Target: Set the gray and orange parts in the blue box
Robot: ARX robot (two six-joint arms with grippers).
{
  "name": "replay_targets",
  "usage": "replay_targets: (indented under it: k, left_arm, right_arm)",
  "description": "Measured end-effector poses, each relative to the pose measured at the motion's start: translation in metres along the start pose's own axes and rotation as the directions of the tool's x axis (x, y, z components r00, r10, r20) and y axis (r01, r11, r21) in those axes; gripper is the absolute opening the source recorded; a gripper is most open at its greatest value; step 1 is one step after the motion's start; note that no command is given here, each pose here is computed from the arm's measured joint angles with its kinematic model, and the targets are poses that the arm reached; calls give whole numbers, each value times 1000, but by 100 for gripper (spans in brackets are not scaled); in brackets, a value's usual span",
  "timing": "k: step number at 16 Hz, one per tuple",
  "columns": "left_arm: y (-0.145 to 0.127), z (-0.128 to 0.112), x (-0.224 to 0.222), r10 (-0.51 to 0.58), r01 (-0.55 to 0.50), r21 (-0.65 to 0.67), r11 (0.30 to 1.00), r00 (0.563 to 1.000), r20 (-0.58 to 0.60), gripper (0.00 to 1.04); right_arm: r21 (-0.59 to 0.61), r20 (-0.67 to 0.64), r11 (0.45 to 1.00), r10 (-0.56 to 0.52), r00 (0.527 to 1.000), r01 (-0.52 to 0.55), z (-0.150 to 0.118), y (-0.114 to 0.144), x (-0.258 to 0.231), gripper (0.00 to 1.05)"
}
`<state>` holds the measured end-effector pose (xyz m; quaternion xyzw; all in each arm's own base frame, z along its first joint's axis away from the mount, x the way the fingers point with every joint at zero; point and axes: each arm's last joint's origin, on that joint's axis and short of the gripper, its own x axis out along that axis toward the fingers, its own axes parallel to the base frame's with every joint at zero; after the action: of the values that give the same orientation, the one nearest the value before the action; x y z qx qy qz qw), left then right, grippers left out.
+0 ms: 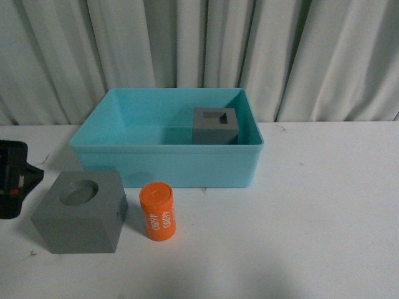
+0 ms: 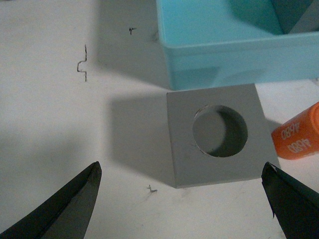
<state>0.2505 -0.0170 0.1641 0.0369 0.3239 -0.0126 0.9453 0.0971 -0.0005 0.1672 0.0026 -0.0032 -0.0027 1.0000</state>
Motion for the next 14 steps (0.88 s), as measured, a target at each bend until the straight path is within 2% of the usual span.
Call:
replay_targets:
  k: [14]
  left_arm:
    - [-20,10,68,2,3,78,997,998,-65,98]
  right_arm:
    - [0,0,1000,0,1000,0,0,0,0,98]
